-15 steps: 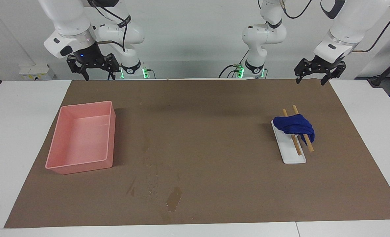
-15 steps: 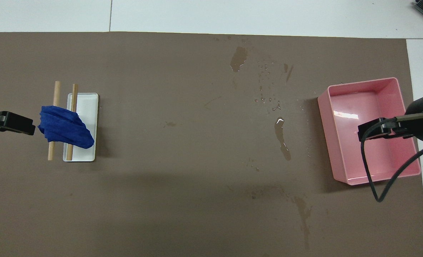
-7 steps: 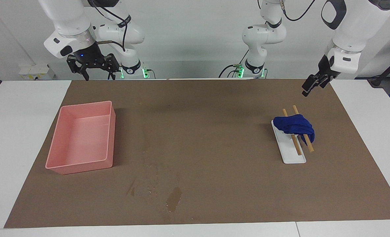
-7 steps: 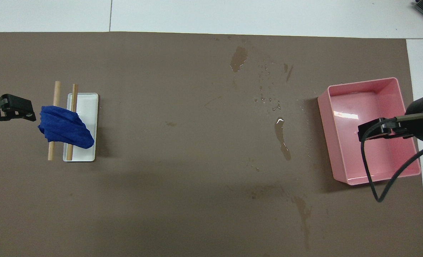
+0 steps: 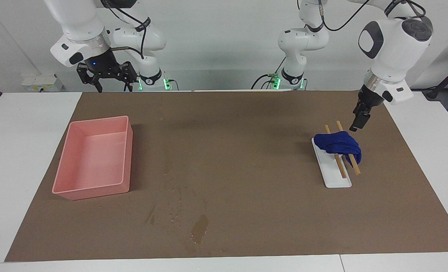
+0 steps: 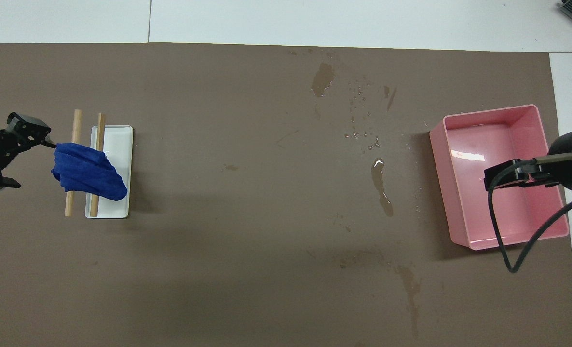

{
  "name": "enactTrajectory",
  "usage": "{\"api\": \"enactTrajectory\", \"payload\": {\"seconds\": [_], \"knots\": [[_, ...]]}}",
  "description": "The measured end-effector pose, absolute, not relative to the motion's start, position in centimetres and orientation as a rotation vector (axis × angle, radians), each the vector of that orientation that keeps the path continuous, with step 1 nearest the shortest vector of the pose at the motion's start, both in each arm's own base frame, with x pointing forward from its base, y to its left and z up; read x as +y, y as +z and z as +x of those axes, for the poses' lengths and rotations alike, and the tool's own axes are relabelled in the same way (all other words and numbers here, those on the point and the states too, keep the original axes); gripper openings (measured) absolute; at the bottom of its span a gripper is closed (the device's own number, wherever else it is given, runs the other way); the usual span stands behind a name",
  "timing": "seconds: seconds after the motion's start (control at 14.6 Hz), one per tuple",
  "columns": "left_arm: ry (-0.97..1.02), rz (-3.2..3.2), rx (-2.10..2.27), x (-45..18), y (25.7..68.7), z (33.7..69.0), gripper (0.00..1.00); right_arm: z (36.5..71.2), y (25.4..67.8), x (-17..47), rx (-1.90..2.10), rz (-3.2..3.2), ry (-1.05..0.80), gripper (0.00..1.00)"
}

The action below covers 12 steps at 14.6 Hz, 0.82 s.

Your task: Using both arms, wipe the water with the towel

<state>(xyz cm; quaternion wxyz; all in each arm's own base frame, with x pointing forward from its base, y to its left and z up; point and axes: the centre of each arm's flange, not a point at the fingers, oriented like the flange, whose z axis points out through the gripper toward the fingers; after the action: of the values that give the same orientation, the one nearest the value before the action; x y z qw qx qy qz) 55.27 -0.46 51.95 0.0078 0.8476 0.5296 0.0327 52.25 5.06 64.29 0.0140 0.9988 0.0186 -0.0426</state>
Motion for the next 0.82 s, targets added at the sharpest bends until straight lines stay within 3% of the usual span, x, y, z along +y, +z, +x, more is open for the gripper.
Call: {"api": "enactTrajectory", "payload": {"seconds": [0.41, 0.82], "knots": [[0.196, 2.506, 1.933, -0.6, 45.1, 56.9, 0.95, 52.2, 64.3, 5.3, 0.066, 3.110, -0.132, 1.00], [0.240, 2.452, 1.948, -0.8, 43.6, 57.4, 0.95, 52.2, 64.3, 5.3, 0.066, 3.110, -0.132, 1.00]]}}
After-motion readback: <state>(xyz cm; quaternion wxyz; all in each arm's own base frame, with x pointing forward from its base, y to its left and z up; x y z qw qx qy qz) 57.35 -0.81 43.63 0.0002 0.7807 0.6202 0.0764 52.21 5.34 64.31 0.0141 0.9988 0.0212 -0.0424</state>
